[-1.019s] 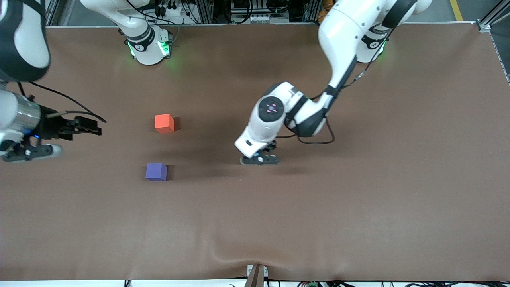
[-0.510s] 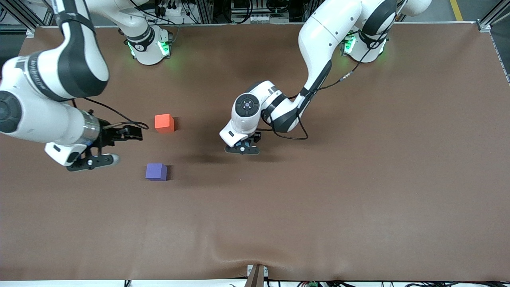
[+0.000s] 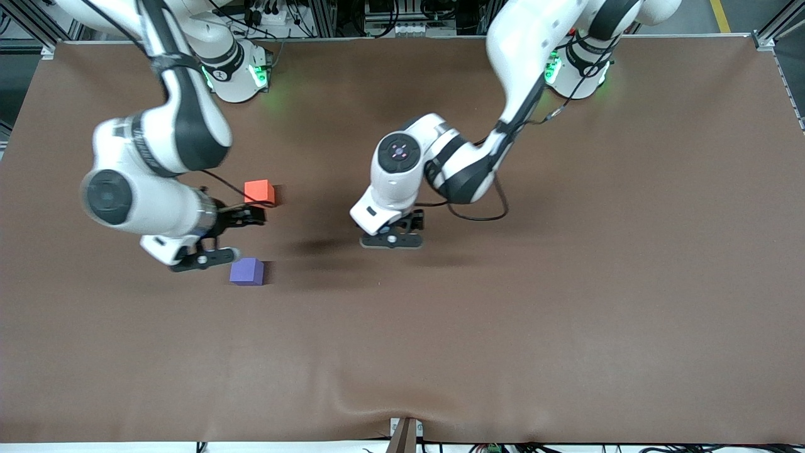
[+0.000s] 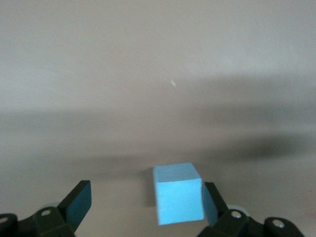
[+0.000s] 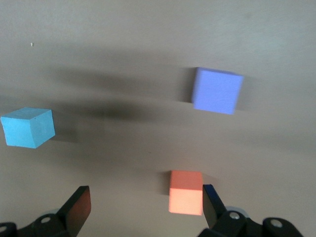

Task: Place blue block between orange and purple blocks
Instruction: 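Grasp the blue cube with the right gripper while the left gripper releases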

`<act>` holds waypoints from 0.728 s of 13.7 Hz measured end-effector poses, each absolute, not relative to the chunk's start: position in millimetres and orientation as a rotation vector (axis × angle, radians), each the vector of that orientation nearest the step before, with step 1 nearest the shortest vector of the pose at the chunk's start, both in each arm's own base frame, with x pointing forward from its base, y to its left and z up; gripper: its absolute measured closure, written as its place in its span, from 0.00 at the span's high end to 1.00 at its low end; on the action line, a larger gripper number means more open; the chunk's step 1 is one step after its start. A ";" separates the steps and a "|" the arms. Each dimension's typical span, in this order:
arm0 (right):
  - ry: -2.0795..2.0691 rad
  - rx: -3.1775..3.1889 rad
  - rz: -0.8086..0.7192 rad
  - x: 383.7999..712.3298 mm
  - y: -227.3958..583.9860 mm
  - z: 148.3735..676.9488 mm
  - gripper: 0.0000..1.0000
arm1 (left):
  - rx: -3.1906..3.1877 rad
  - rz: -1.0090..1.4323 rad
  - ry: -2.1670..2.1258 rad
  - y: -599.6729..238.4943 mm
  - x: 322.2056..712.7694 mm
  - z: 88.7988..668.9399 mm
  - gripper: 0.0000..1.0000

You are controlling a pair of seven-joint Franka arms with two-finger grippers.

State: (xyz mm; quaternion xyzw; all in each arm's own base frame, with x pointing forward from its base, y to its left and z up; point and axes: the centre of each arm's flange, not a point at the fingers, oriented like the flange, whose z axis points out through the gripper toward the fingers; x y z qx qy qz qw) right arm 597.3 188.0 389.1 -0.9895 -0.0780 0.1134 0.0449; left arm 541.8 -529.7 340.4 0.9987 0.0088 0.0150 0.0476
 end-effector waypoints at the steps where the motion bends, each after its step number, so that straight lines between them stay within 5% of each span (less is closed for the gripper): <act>1: -0.241 -3.030 0.340 590.1 207.3 378.9 1.00 | 3.061 0.042 0.082 -502.4 556.1 376.4 1.00; 5: -0.393 -3.040 0.260 562.0 301.4 341.4 1.00 | 3.064 0.044 0.361 -351.0 605.8 514.9 1.00; 10: -0.359 -3.074 0.141 523.2 403.6 268.9 1.00 | 3.093 0.018 0.351 -184.3 611.7 608.4 1.00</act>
